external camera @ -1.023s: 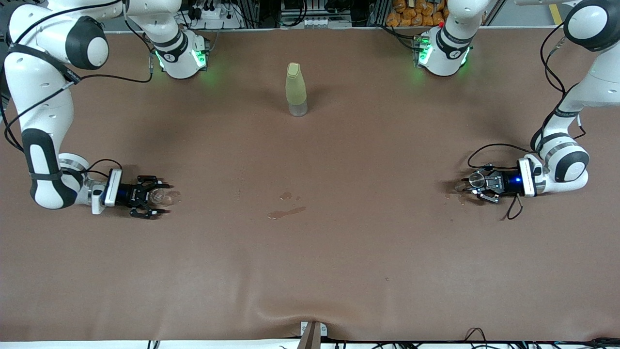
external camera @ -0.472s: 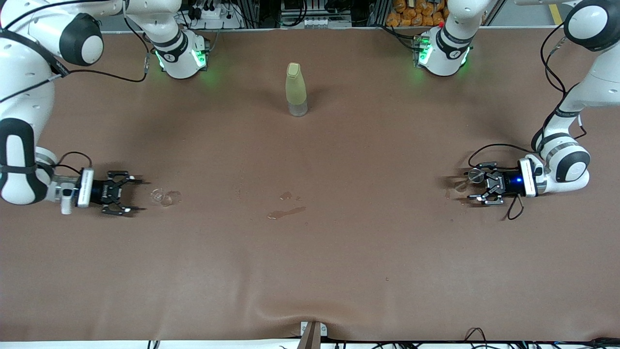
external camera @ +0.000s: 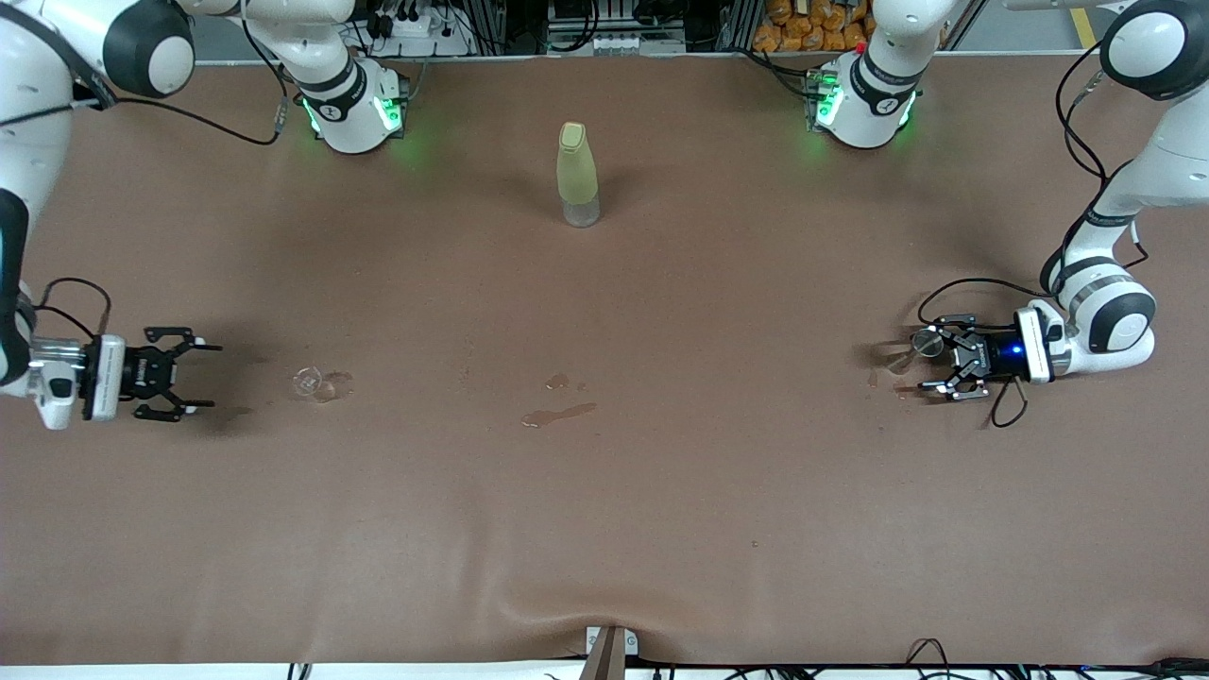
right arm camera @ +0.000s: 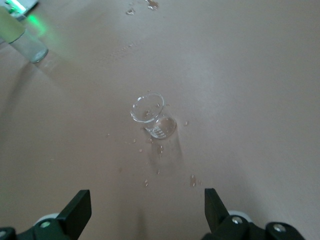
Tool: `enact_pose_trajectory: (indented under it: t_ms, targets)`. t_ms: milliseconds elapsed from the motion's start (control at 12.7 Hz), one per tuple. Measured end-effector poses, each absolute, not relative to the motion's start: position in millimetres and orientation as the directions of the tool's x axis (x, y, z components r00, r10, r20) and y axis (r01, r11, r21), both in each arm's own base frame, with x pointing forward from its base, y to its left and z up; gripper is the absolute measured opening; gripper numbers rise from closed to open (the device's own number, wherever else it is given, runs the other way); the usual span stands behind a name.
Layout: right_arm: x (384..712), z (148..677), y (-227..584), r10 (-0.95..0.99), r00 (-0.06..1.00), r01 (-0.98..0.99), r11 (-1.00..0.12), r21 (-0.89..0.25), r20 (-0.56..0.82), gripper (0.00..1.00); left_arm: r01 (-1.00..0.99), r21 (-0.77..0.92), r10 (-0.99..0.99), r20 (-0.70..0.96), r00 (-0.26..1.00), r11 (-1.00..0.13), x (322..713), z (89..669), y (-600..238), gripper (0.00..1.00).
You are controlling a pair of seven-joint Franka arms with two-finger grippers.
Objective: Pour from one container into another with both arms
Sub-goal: 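Set the jigger down and open the left gripper while the right gripper retracts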
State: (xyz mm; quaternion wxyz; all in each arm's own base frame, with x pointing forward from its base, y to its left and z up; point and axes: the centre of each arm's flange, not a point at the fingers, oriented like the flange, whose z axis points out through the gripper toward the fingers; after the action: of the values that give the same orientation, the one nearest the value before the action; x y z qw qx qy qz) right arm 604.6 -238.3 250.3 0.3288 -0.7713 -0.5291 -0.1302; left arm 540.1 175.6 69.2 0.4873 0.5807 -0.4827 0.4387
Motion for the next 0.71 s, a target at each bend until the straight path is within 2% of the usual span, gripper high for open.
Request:
enact_pose_trajectory:
  t_ms: [315,708]
  targets:
    - [605.6,363.5,-228.2,0.755,0.585,0.793,-0.455,-0.405,0.296,1.00,-0.983,0.186,-0.261,0.948,0.181,-0.005,557.1,101.2,209.4,0.91]
    - [584.1,488.3,-192.9,0.556,0.827,0.542,-0.752,-0.374,0.081,1.00,-0.960,0.279,-0.524,0.817,0.240,-0.005,575.6,177.0,258.3,0.92]
